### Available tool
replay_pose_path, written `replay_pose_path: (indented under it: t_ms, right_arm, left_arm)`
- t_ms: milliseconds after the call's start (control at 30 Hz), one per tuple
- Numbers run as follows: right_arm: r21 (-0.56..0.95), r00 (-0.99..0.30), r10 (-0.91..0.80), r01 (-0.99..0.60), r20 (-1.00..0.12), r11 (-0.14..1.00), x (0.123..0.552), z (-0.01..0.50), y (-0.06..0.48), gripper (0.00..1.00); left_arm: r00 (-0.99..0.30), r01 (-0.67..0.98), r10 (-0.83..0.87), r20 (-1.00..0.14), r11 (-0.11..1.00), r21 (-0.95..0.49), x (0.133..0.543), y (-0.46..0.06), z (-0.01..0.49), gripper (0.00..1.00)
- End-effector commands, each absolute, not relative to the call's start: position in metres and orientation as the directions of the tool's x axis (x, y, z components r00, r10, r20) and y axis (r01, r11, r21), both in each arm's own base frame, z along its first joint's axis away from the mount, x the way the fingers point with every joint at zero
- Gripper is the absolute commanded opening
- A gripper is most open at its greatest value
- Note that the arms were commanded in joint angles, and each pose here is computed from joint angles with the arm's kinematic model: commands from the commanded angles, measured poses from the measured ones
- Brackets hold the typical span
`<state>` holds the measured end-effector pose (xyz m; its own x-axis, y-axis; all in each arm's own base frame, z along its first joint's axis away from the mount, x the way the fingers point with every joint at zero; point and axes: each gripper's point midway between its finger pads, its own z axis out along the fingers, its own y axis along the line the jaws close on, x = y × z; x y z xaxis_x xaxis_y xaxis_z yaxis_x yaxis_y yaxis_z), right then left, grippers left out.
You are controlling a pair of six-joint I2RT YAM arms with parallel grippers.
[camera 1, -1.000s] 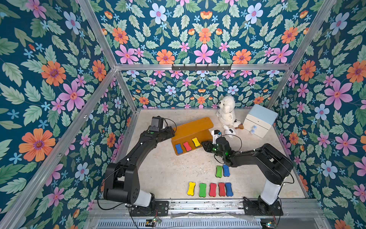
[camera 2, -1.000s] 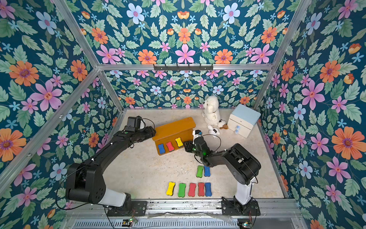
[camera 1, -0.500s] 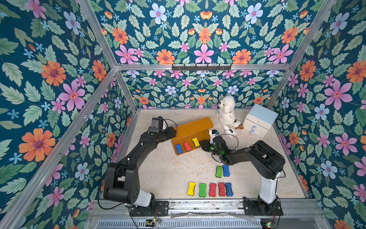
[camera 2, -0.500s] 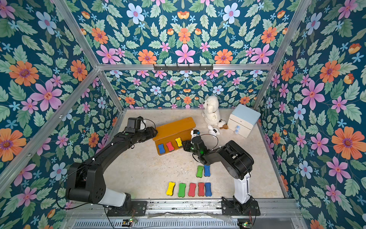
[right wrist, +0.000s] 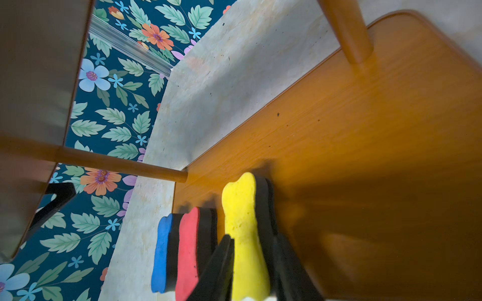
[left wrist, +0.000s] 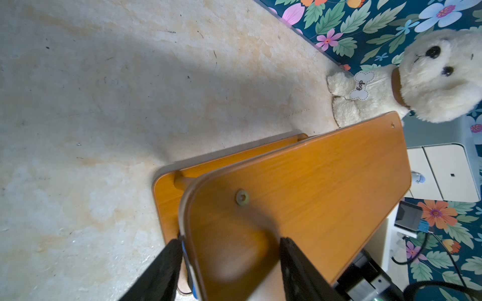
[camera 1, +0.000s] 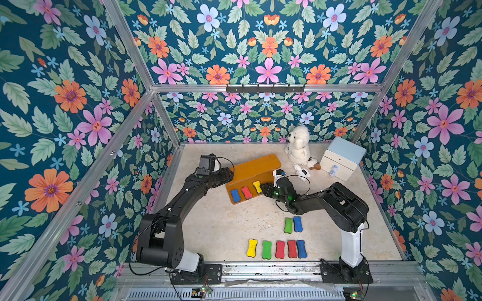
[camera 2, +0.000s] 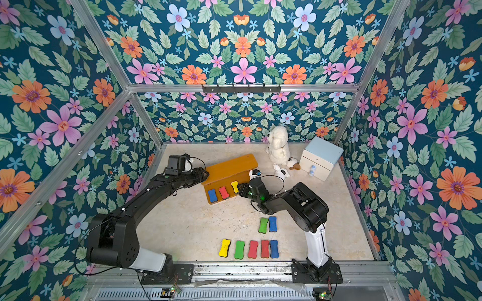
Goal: Remove the whiteboard erasers from the shelf
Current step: Pick up the whiteboard eraser from the shelf.
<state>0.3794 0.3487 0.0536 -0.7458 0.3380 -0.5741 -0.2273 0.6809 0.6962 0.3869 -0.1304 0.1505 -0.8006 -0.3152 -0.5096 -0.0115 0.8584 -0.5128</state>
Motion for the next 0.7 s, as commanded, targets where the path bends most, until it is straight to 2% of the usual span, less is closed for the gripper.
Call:
replay_pose_path:
  t_ms: [0,300,400,667]
  right_arm:
    - [0.693,-0.75,0.334,-0.222,-0.57,0.685,0.381,0.049,0.351,0.32]
    - [0.684,-0.773,0.309,-0.212,-0.555,0.698,0.375,0.035,0.353,0.31]
    - [0.678,-0.778,0.298,-0.211,-0.552,0.704,0.371,0.033,0.353,0.27]
    - [0.653,-0.789,0.268,-0.209,-0.552,0.728,0.359,0.03,0.349,0.08]
  left_arm:
    - [-0.819,-0.022,-0.302,-0.488,0.866,-0.499,0.38,-0.129,0.143,0.64]
    - [-0.819,-0.022,-0.302,-0.487,0.866,-0.499,0.38,-0.129,0.143,0.64]
    - [-0.818,-0.022,-0.301,-0.491,0.868,-0.496,0.38,-0.128,0.144,0.64]
    - [-0.815,-0.025,-0.299,-0.497,0.874,-0.485,0.38,-0.126,0.145,0.64]
